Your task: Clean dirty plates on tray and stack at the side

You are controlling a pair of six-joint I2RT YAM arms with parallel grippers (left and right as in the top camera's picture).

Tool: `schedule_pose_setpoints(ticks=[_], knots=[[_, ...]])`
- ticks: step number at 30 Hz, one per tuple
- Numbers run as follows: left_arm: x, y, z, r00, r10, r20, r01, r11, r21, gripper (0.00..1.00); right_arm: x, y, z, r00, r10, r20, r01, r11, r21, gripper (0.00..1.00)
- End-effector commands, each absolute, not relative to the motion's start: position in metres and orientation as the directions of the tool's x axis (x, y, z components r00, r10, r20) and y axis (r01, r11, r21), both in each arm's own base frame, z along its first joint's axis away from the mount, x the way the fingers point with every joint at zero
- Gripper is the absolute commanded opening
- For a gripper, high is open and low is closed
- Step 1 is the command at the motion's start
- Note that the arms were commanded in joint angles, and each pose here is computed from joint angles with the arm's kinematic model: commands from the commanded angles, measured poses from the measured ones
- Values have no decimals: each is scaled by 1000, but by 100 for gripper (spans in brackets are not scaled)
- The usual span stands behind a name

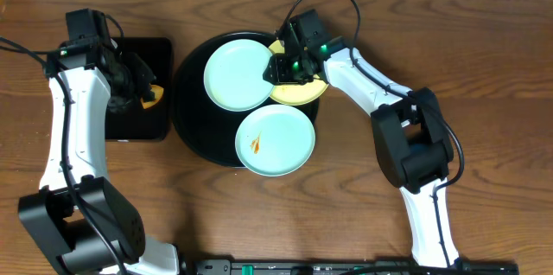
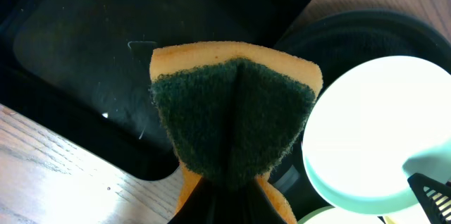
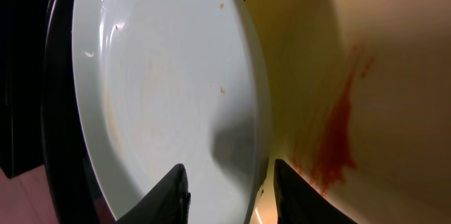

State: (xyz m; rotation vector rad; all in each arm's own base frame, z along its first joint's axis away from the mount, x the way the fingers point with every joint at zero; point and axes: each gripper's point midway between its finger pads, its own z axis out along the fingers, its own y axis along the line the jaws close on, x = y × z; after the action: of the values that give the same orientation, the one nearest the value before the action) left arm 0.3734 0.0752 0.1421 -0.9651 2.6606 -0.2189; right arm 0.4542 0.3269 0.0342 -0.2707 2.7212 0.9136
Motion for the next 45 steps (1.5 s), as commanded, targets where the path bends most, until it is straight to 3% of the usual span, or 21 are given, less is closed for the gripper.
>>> schedule_pose_setpoints(ticks=[1, 10, 15, 34, 45], knots=[[371, 77, 140, -730, -646, -223, -603, 762, -234, 8, 449, 332, 17, -962, -90, -258, -228, 786, 574, 36], [371, 77, 140, -730, -646, -223, -603, 763, -234, 8, 449, 332, 8, -964, -89, -252, -222, 792, 569, 27], [371, 77, 140, -730, -646, -223, -603, 762, -234, 8, 449, 336, 9, -961, -94, -260, -231, 788, 570, 1], [371, 77, 140, -730, -646, -223, -603, 763, -234, 8, 466, 342, 42, -946, -47, -320, -251, 732, 634, 1], [369, 77, 139, -732, -646, -217, -605, 762, -231, 8, 479, 313, 148, -896, 24, -443, -306, 690, 656, 1]])
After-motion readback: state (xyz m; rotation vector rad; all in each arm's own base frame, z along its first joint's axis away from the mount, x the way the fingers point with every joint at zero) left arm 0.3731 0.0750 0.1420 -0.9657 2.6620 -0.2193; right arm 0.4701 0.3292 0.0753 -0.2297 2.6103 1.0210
